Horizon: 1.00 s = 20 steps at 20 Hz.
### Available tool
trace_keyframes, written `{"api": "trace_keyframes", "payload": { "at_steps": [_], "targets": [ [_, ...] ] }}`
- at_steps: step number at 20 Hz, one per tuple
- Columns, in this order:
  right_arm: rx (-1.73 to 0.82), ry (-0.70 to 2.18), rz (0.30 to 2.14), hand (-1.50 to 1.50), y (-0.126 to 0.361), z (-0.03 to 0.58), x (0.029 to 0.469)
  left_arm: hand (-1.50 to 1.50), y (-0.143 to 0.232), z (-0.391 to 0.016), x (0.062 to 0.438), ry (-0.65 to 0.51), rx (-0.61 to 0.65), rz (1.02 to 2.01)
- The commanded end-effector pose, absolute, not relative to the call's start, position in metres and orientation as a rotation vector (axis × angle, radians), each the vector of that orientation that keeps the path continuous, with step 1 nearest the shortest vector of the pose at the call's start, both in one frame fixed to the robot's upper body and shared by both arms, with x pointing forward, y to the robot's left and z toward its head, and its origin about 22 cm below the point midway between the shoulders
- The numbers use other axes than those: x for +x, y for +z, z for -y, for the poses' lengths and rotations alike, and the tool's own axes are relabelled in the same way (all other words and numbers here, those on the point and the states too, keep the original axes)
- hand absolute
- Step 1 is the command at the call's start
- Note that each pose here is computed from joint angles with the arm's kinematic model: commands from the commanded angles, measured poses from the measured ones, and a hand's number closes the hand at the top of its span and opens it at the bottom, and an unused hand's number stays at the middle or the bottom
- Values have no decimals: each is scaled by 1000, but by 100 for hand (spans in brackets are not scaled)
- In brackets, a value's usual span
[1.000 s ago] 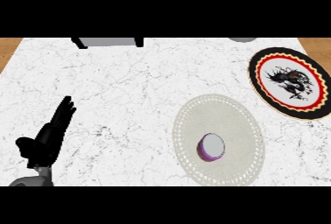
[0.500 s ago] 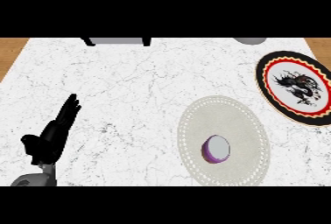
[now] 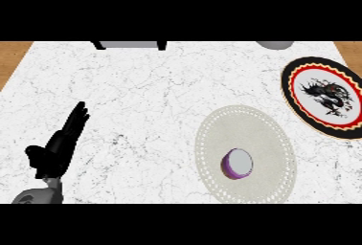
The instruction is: Pick the tomato from the placemat and place it in the plate
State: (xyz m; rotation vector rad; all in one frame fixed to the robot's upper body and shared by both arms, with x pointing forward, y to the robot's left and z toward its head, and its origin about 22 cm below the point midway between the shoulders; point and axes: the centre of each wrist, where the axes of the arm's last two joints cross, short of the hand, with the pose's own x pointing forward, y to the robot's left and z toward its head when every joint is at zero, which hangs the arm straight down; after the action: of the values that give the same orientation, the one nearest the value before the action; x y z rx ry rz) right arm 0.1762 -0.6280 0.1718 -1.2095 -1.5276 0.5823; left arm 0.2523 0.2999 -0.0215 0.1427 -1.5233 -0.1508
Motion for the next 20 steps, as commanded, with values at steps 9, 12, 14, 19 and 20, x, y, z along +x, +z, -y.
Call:
{"api": "trace_keyframes", "payload": {
  "at_steps": [9, 12, 14, 19, 20],
  "targets": [
    [-1055, 664, 1553, 150, 154, 569, 268, 0, -3, -310, 258, -157, 131, 1536],
    [-1015, 668, 1557, 150, 169, 536, 308, 0, -15, -302, 264, -144, 158, 1517],
    [-984, 674, 1591, 150, 154, 530, 317, 0, -17, -290, 267, -153, 149, 1540],
    [-964, 686, 1569, 150, 128, 492, 347, 0, -25, -303, 244, -152, 132, 1520],
    [-964, 690, 1561, 150, 125, 476, 358, 0, -13, -290, 250, -150, 120, 1536]
  ]
}}
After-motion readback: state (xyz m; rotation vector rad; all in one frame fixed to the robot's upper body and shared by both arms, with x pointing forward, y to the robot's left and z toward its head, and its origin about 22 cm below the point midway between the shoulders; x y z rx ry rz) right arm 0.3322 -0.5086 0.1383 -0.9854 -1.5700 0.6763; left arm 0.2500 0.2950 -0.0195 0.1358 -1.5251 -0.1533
